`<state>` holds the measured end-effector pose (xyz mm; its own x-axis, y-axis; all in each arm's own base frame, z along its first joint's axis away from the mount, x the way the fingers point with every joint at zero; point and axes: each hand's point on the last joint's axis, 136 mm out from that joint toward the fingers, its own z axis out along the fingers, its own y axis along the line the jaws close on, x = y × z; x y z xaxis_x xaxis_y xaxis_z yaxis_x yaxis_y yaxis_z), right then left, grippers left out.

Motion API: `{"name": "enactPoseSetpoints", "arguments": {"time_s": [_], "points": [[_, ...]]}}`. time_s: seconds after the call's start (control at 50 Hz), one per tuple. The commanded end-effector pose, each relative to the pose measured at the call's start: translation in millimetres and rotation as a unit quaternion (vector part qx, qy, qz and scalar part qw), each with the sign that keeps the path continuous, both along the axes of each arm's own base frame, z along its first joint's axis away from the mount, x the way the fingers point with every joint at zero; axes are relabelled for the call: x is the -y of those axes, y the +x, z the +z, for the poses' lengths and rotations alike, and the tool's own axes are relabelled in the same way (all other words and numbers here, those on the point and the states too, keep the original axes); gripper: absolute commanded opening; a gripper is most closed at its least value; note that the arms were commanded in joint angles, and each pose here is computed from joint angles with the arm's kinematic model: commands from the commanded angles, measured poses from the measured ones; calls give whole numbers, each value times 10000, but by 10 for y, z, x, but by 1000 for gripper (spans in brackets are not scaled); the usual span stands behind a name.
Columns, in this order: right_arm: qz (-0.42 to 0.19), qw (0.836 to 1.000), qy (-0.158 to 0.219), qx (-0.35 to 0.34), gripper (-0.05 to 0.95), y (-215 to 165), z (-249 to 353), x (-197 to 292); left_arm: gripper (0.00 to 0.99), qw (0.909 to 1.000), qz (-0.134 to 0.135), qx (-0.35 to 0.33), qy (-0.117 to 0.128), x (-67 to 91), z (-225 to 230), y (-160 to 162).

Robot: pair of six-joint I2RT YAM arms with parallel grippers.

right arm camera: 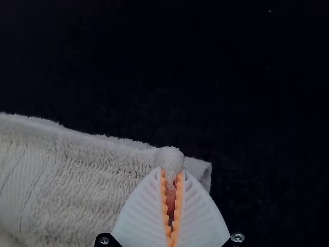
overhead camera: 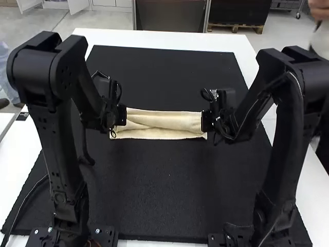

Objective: Fold the towel.

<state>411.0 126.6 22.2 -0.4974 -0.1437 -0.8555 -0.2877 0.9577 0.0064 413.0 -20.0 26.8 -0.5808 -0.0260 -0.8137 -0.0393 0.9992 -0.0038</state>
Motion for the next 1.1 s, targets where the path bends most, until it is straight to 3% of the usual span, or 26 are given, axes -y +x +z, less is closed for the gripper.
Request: {"name": "enactPoseSetpoints", "arguments": {"time_s": [0.0, 0.26, 1.08], "points": [[-229, 9995, -223, -37, 23, 6, -86, 106, 120, 9993, 224, -98, 273, -137, -89, -17], [-229, 9995, -225, -44, 23, 5, -93, 106, 120, 9995, 129, -87, 267, -54, -87, -9], [-224, 9995, -231, 13, 39, 28, -82, 102, 131, 9995, 129, -79, 266, -53, -82, -3]]}}
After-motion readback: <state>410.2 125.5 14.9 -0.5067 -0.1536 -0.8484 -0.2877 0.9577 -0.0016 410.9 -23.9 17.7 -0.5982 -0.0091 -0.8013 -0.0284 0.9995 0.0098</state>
